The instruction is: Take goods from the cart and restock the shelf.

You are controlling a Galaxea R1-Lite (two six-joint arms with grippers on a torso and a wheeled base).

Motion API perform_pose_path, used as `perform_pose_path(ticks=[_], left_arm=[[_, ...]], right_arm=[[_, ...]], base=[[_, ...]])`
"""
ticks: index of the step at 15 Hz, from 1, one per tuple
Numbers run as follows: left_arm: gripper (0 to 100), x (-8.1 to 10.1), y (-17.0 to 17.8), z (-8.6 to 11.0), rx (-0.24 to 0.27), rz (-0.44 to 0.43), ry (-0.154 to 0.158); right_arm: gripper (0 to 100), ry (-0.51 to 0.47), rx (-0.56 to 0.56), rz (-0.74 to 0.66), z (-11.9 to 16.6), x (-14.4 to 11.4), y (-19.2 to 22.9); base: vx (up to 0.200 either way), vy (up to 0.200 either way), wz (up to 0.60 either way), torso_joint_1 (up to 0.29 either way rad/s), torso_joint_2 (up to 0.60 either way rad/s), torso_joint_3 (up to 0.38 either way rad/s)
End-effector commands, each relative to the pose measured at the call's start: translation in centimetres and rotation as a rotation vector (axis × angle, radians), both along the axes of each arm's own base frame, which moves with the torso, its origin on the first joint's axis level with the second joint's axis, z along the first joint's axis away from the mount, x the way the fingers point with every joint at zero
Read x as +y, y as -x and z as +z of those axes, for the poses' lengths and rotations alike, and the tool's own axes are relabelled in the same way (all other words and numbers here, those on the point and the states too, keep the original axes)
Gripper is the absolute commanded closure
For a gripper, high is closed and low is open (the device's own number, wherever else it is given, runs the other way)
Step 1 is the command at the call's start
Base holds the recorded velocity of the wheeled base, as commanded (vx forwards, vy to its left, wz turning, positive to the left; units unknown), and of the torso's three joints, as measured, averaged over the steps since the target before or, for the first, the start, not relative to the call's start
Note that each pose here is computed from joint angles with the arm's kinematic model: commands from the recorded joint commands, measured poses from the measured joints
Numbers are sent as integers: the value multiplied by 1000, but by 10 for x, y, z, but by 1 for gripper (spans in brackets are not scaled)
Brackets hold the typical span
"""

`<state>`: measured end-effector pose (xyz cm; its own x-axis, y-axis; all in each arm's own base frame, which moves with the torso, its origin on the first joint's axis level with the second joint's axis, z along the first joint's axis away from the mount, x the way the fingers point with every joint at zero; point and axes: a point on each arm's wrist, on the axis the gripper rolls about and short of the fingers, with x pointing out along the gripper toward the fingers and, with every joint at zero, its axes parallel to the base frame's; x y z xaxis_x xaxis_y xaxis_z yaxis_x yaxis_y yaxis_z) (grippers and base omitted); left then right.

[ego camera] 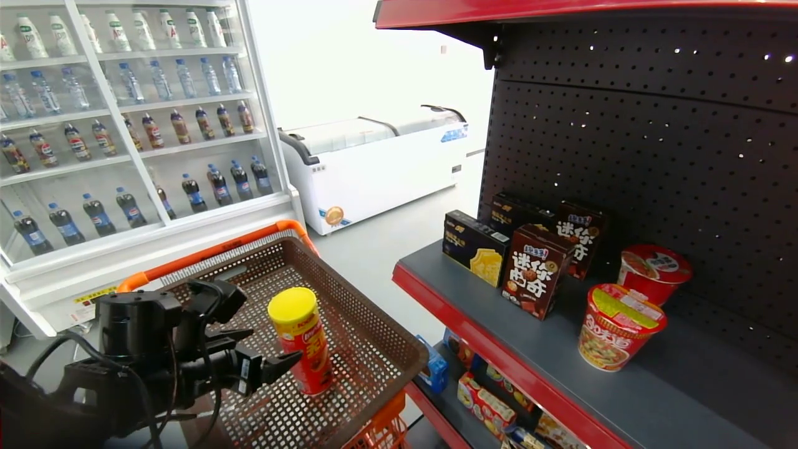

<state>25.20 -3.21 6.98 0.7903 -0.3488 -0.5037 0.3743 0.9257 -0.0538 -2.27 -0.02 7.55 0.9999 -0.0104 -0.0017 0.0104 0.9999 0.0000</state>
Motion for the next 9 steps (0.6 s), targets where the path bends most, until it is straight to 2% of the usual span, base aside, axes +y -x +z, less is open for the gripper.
perform_pose_path(ticks=[1,2,3,6,9], left_arm=[[0,-9,-19,-20,25,-21,-7],[0,-13,-23,-25,12,-28,-10],[0,-18,-24,-31,21,-38,-18],[0,-29,-31,-48,51,28,-93],[0,-35,-42,-50,24,19,-97]], right_arm=[[0,0,0,0,0,0,0],[0,0,0,0,0,0,0],[0,0,0,0,0,0,0],[0,0,0,0,0,0,0],[0,0,0,1,0,0,0]], base=[[0,0,0,0,0,0],[0,0,0,0,0,0],[0,0,0,0,0,0],[0,0,0,0,0,0],[0,0,0,0,0,0]])
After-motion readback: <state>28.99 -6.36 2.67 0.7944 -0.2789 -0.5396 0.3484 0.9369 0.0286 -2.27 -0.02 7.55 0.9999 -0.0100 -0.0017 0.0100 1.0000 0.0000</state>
